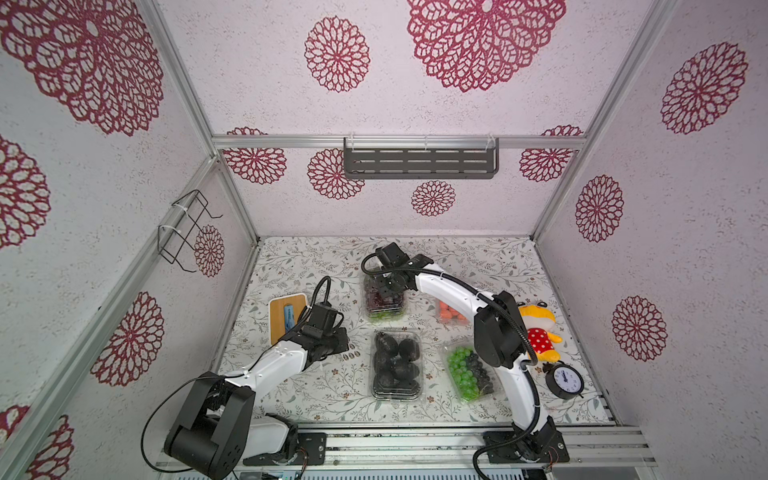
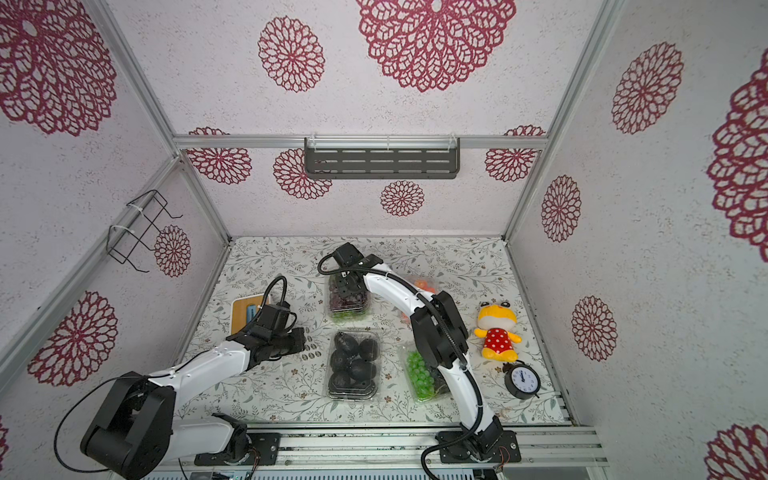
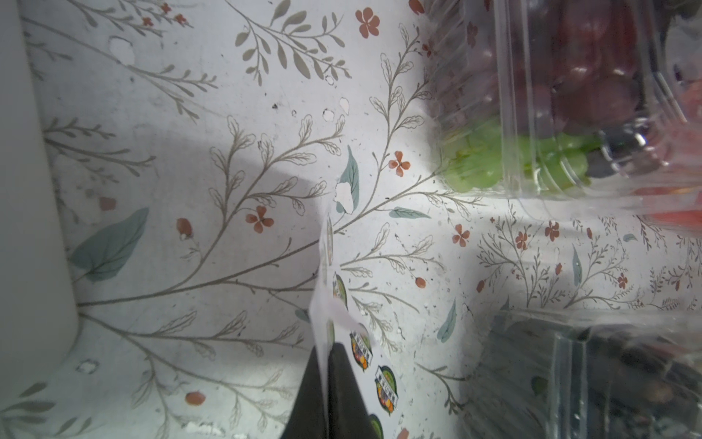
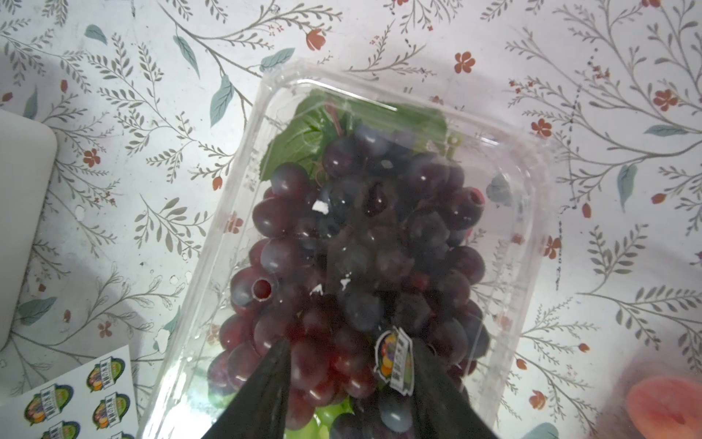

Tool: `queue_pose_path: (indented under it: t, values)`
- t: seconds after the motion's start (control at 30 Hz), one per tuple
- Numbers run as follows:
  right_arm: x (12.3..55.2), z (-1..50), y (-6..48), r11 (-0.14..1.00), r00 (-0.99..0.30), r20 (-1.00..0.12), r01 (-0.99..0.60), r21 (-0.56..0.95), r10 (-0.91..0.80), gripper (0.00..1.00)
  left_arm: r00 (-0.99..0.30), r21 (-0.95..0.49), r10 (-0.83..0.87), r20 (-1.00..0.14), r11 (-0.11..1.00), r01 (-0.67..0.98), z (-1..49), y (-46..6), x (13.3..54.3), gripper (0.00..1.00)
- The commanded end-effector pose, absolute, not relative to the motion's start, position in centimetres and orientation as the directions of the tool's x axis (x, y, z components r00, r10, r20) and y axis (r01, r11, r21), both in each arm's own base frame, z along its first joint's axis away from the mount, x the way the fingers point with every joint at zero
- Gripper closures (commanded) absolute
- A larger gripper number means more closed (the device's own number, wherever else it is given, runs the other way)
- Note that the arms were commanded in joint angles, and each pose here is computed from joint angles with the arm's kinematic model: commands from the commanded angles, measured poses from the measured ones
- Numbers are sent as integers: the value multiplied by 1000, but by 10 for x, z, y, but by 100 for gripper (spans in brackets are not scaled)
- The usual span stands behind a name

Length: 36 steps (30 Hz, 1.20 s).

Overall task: Label fruit boxes
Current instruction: Place the label sticker at the center of the board.

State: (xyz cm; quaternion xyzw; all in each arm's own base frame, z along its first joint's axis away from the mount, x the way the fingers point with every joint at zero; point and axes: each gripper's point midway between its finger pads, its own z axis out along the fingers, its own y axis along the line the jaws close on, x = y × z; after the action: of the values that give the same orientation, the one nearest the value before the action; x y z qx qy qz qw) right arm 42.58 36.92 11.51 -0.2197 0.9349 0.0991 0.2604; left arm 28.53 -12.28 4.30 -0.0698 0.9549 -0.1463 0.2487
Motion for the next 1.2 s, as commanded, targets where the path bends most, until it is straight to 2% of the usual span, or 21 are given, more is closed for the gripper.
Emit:
queue_pose_path:
  t: [0.0, 0.23, 0.63, 0.73, 0.83, 0.97, 1.07, 1.17]
  values:
    - [415, 97, 363, 878, -802, -456, -470, 84, -386, 49, -853, -315, -195, -485, 948, -38, 51, -125, 288, 94]
    - [416, 144, 380, 825, -759, -586, -504, 256, -282, 55, -850, -312, -193, -490, 949, -35, 51, -125, 288, 95]
    - [403, 169, 403, 744, -769, -595, -537, 399, -236, 55, -846, -317, -192, -498, 948, -28, 52, -125, 288, 95]
    - [402, 160, 402, 766, -788, -565, -515, 385, -245, 53, -846, -320, -193, -497, 947, -28, 53, -126, 288, 95]
    - [400, 143, 395, 819, -791, -537, -497, 286, -293, 50, -845, -323, -194, -499, 946, -27, 53, -126, 288, 94]
    - [400, 126, 386, 855, -809, -497, -468, 223, -313, 46, -844, -324, -196, -500, 946, -27, 54, -127, 289, 87]
    - [399, 113, 383, 864, -817, -470, -465, 195, -334, 34, -843, -320, -197, -500, 947, -32, 54, -126, 289, 86]
    - [402, 106, 378, 880, -818, -450, -458, 130, -359, 33, -846, -317, -194, -497, 948, -31, 53, -126, 288, 86]
